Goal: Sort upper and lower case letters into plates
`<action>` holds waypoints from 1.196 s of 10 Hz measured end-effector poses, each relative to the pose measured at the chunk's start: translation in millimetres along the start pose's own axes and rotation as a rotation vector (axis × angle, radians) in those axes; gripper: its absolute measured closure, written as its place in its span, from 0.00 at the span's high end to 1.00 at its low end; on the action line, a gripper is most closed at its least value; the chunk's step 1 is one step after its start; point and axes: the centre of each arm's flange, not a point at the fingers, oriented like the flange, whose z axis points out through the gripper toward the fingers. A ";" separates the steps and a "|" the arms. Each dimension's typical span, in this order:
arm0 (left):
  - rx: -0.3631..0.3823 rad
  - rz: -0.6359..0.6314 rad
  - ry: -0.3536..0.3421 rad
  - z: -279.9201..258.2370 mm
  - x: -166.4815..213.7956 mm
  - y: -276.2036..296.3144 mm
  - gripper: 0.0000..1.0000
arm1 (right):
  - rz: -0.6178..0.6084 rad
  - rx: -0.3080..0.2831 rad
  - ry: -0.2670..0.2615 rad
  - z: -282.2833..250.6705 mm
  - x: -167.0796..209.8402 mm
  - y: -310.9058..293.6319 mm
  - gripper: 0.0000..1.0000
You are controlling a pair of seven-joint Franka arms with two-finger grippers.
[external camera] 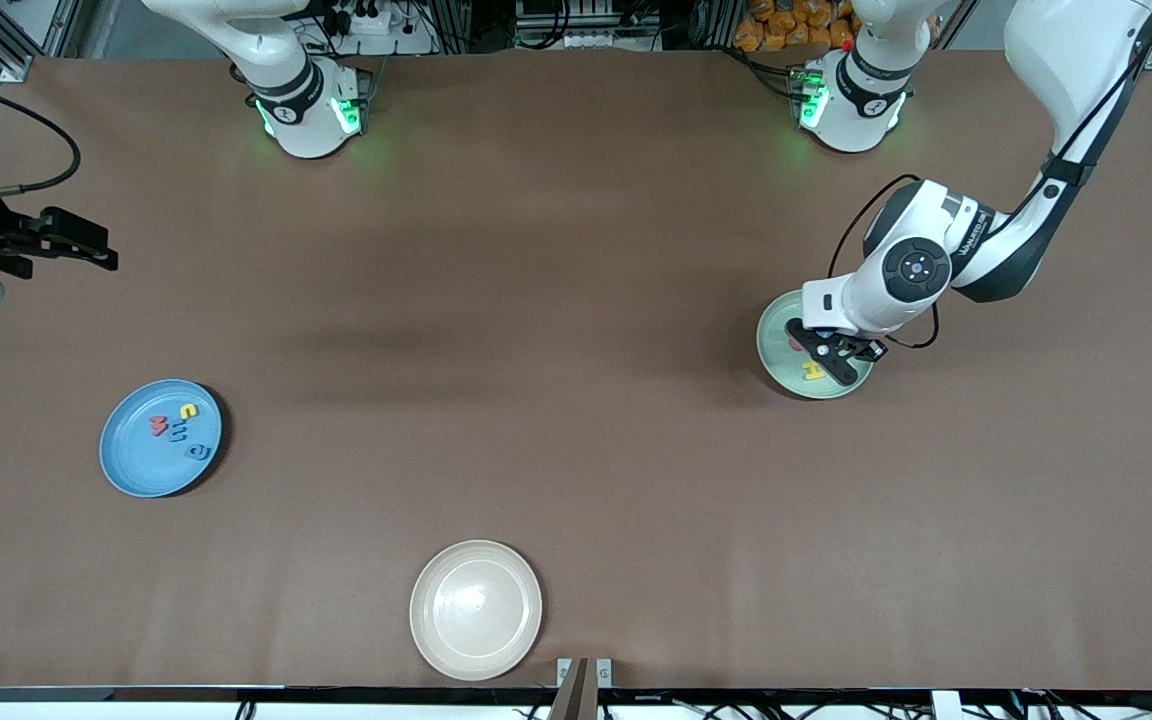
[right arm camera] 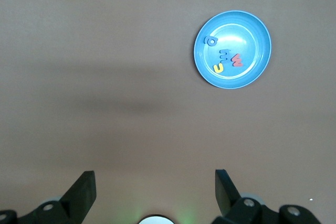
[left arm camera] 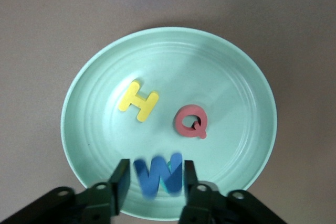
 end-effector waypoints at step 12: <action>0.029 -0.481 0.139 -218.3 10.4 -115.0 1.00 | -0.003 0.000 0.009 -1.9 -2.6 -1.4 1.00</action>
